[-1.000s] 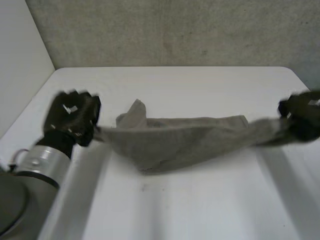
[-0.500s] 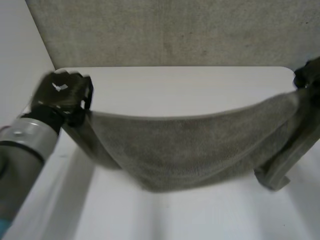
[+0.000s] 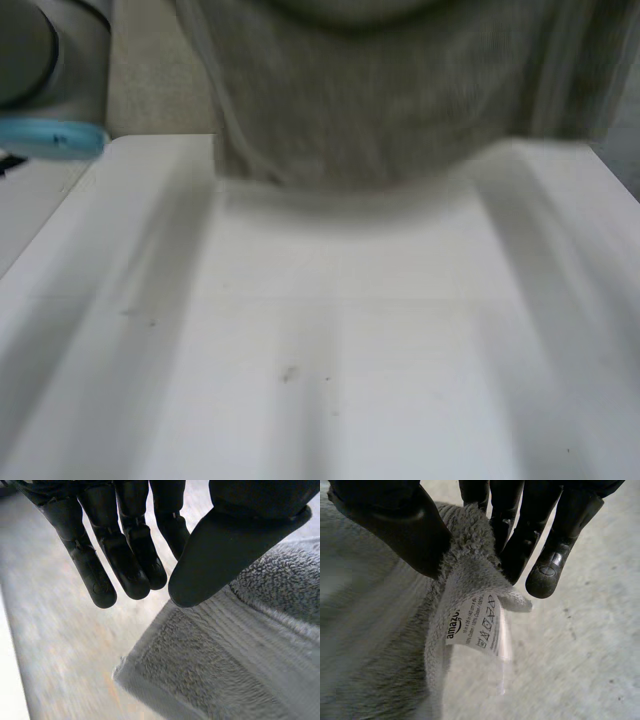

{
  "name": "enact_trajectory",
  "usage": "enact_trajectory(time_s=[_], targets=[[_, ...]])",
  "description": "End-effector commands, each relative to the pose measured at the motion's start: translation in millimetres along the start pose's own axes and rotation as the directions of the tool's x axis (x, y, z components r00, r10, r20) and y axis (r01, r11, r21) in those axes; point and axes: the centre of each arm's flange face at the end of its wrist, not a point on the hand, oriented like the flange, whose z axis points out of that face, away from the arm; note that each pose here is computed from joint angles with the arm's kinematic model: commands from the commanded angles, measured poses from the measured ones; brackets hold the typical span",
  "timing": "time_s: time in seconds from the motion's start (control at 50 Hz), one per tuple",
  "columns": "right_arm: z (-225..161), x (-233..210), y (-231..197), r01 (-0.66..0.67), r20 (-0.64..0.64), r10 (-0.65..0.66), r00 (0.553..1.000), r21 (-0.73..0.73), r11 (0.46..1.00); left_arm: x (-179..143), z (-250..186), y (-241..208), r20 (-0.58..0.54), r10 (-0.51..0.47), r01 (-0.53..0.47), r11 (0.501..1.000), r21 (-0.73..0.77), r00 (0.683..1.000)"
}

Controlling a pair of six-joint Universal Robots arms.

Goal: Fold the towel.

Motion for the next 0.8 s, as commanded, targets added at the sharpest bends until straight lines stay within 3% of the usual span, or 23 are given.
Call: enact_trajectory(time_s=[0.02,0.06,0.1,0.16,0.2,0.22,0.26,0.28,0.32,0.46,0.66,0.8], targets=[[-41,-29,32,-0.069,0.148,0.112,0.983,-0.269,0.961,0,-29,33,-0.021,-0.030,0.027,0.990,-0.138,0.999],[-56,-42,47,-0.065,0.203,0.145,0.969,-0.356,0.932,-1,-44,52,-0.032,-0.025,0.018,0.977,-0.211,0.999],[-89,-68,79,-0.015,0.319,0.193,0.928,-0.486,0.874,-4,-88,95,-0.052,-0.015,-0.006,0.923,-0.386,0.999],[-108,-82,93,0.020,0.376,0.216,0.901,-0.533,0.846,-3,-113,114,-0.066,-0.017,-0.016,0.884,-0.467,0.998],[-145,-107,120,0.084,0.460,0.255,0.850,-0.597,0.798,4,-167,144,-0.102,-0.037,-0.033,0.793,-0.609,0.994],[-145,-108,121,0.084,0.461,0.256,0.850,-0.597,0.798,4,-167,145,-0.102,-0.037,-0.033,0.792,-0.609,0.994],[-177,-128,145,0.137,0.506,0.270,0.819,-0.629,0.765,6,-215,166,-0.126,-0.055,-0.050,0.706,-0.706,0.990],[-178,-128,145,0.137,0.506,0.270,0.819,-0.630,0.765,6,-216,166,-0.126,-0.056,-0.050,0.706,-0.707,0.990],[-209,-146,165,0.171,0.532,0.293,0.795,-0.659,0.732,8,-254,181,-0.147,-0.071,-0.068,0.640,-0.765,0.987],[-234,-157,176,0.185,0.535,0.310,0.786,-0.682,0.708,11,-280,184,-0.166,-0.093,-0.077,0.602,-0.795,0.982],[-225,-142,158,0.101,0.456,0.322,0.830,-0.690,0.717,10,-273,179,-0.161,-0.086,-0.070,0.632,-0.771,0.983],[-217,-122,157,-0.063,0.284,0.427,0.859,-0.768,0.637,9,-272,179,-0.157,-0.084,-0.068,0.635,-0.769,0.984]])
